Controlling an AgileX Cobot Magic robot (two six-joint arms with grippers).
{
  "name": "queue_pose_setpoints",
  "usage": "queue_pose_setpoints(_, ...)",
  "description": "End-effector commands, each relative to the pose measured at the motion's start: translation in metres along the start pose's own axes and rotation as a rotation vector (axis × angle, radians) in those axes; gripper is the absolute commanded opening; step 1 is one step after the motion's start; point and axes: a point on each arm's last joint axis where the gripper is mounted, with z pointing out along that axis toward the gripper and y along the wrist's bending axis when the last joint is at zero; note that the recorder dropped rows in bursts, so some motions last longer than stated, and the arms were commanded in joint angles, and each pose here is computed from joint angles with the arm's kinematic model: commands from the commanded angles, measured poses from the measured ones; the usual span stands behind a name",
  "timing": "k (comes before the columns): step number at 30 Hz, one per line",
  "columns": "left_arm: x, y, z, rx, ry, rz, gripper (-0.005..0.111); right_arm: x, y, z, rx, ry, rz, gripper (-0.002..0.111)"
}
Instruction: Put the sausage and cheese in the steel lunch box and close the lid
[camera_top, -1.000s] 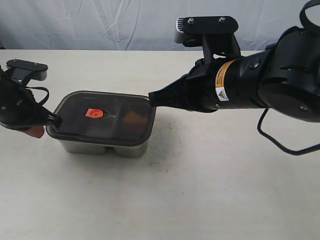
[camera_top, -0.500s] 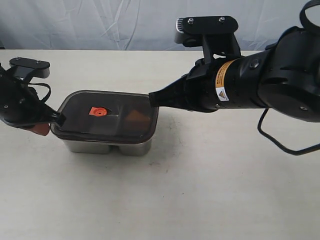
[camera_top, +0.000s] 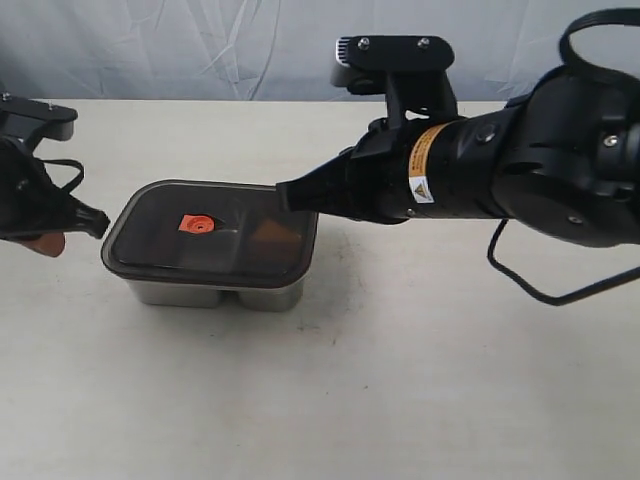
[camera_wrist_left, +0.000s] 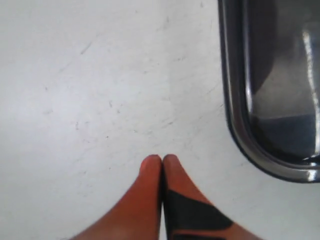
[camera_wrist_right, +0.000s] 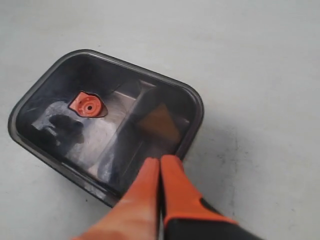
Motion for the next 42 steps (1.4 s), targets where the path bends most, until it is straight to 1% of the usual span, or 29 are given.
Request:
queue_pose_setpoints(1, -0.007, -0.008, -0.025, 0.088, -0.153, 0.003, 0.000, -0.004, 0.005, 0.023, -0.018, 0.006, 0.001, -0.001)
queue_pose_setpoints(3, -0.012, -0.015, -0.031, 0.169, -0.227, 0.036, 0.000, -0.008, 0.008, 0.034, -0.018, 0.009, 0.000, -0.001)
queue_pose_setpoints(6, -0.019, -0.024, -0.032, 0.257, -0.309, 0.093, 0.000, -0.013, 0.011, 0.049, -0.017, 0.013, 0.000, -0.001)
queue_pose_setpoints(8, -0.022, -0.025, -0.027, 0.274, -0.320, 0.109, 0.000, -0.015, 0.013, 0.056, -0.013, 0.019, 0.000, -0.001)
queue_pose_setpoints(11, -0.026, -0.024, -0.015, 0.261, -0.315, 0.099, 0.000, -0.013, 0.013, 0.068, -0.006, 0.038, 0.002, -0.001)
queue_pose_setpoints(17, -0.028, -0.024, 0.008, 0.265, -0.253, 0.087, 0.000, -0.005, 0.013, 0.089, -0.003, 0.072, 0.006, -0.001)
queue_pose_setpoints(25, -0.027, -0.026, 0.029, 0.277, -0.179, 0.080, 0.000, 0.021, 0.007, 0.118, 0.042, 0.180, 0.020, -0.001)
queue_pose_setpoints(35, -0.022, -0.028, 0.048, 0.303, -0.084, 0.078, 0.000, 0.034, 0.004, 0.129, 0.064, 0.231, 0.047, -0.001)
queue_pose_setpoints(42, -0.017, -0.028, 0.066, 0.301, -0.004, 0.046, 0.000, 0.042, 0.000, 0.133, 0.098, 0.281, 0.067, -0.001)
